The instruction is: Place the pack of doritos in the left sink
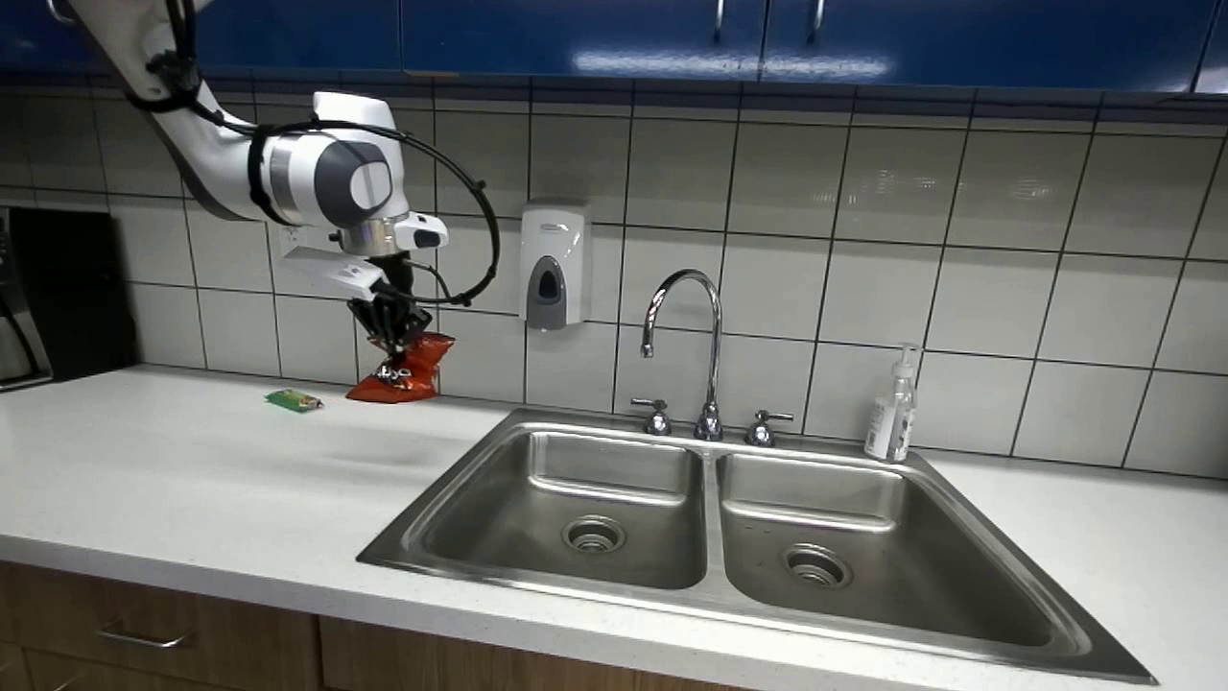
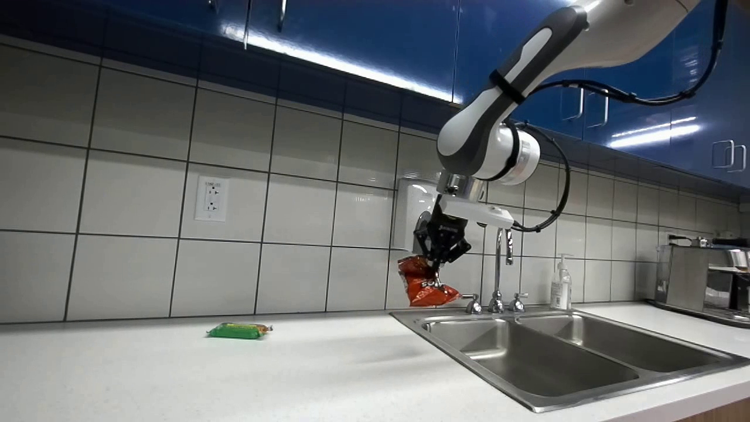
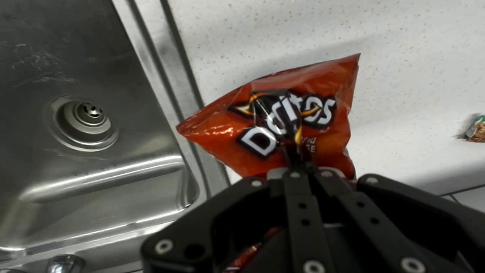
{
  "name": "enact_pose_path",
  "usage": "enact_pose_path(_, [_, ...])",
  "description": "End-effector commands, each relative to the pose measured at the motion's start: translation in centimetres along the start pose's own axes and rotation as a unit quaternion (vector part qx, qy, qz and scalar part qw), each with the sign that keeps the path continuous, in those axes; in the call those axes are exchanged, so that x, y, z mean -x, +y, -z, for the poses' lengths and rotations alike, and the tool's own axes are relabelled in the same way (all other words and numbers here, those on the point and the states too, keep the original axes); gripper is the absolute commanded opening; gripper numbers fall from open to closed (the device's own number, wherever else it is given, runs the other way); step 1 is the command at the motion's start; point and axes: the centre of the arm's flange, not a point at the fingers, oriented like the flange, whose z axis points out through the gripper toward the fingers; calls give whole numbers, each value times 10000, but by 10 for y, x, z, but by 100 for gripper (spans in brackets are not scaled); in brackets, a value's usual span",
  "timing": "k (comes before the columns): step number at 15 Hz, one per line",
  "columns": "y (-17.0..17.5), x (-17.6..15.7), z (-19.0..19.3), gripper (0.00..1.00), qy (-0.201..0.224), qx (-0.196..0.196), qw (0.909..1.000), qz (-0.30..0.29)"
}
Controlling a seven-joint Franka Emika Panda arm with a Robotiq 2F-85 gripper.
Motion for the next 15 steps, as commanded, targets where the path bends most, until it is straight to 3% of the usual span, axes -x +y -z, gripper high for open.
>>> enact_pose_path(1, [47, -17, 4, 0, 27, 1, 10000, -37])
enact_pose_path(8, [135, -45, -26, 0, -17, 22, 9999, -161])
enact_pose_path(15, [199, -68, -73, 0, -193, 54, 9995, -243])
